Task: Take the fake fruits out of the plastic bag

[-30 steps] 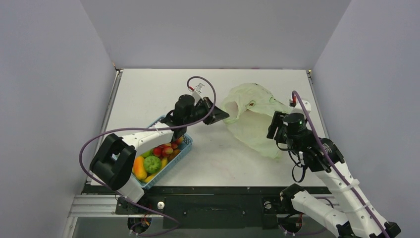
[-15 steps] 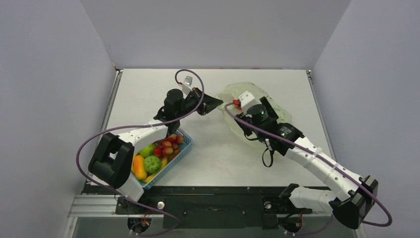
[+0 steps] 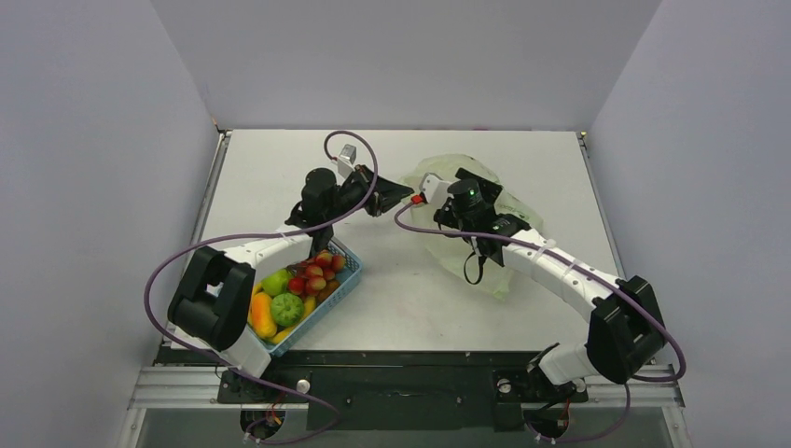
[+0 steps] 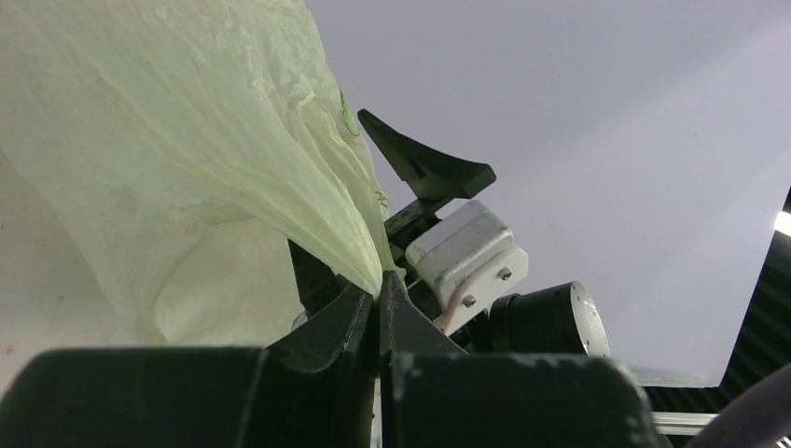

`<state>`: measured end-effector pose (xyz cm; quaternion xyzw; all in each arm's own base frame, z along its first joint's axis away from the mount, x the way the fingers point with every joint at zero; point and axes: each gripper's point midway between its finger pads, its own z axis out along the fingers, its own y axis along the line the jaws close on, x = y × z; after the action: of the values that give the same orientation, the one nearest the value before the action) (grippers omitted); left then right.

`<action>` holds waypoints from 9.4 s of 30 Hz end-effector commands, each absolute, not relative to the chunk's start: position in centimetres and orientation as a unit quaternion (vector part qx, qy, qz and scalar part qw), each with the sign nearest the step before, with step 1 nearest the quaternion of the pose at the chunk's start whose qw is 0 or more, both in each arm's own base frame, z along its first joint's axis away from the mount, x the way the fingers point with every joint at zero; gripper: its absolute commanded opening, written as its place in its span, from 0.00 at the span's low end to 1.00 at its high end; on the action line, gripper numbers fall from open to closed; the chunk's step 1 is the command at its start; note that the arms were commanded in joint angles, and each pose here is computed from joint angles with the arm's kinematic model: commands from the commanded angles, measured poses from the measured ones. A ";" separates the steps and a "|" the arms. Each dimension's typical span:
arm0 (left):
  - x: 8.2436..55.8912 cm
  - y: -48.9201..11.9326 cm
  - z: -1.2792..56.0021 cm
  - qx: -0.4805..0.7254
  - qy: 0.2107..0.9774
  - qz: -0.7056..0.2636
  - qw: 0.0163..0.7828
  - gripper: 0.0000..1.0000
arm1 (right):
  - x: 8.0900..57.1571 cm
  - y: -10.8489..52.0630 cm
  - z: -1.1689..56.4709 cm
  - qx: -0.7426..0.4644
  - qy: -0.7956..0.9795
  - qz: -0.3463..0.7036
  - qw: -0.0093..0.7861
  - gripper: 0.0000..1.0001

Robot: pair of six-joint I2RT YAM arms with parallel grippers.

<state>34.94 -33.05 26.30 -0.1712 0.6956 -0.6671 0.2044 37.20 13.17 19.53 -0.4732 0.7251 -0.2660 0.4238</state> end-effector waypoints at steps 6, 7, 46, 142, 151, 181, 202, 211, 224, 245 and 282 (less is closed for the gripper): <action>35.1 -31.6 26.9 -0.148 0.690 -0.672 0.225 0.00 | 40.8 12.3 22.1 -0.430 0.722 -0.312 0.444 0.51; 35.1 -31.6 26.8 -0.144 0.693 -0.669 0.228 0.00 | 40.9 12.3 22.3 -0.424 0.724 -0.311 0.447 0.47; 26.5 -34.2 22.4 0.041 0.749 -0.309 0.585 0.80 | 38.3 17.6 23.7 -0.341 0.832 -0.041 0.435 0.00; 29.9 -41.9 15.6 0.042 0.748 -0.424 0.509 0.50 | 26.8 17.7 22.4 -0.422 0.745 0.140 0.497 0.00; 30.3 -42.3 12.7 0.012 0.751 -0.408 0.520 0.71 | 18.4 20.4 23.5 -0.459 0.674 0.250 0.522 0.00; 23.4 -45.6 9.2 0.158 0.800 -0.441 0.375 0.85 | 21.0 16.1 19.7 -0.416 0.762 0.159 0.470 0.00; 20.3 -42.8 6.4 0.253 0.850 -0.322 0.332 0.84 | 20.0 15.5 19.9 -0.418 0.758 0.152 0.477 0.00; 18.5 -42.3 4.7 0.261 0.860 -0.319 0.299 0.83 | 20.0 15.8 20.0 -0.417 0.757 0.157 0.479 0.00; 18.8 -42.4 6.3 0.261 0.861 -0.312 0.306 0.45 | 20.0 15.5 20.1 -0.412 0.762 0.147 0.478 0.00; 19.4 -34.5 20.8 0.182 0.826 -0.335 0.416 0.00 | 23.9 12.7 20.0 -0.293 0.813 0.041 0.502 0.00; 19.6 1.0 20.2 -0.314 0.795 0.017 0.519 0.00 | 36.8 6.3 24.4 -0.030 0.844 -0.154 0.514 0.00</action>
<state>21.44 -2.64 21.25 -0.2425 0.8311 -0.0314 0.4995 36.35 6.41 23.40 -0.0461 0.8559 -0.1590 0.4899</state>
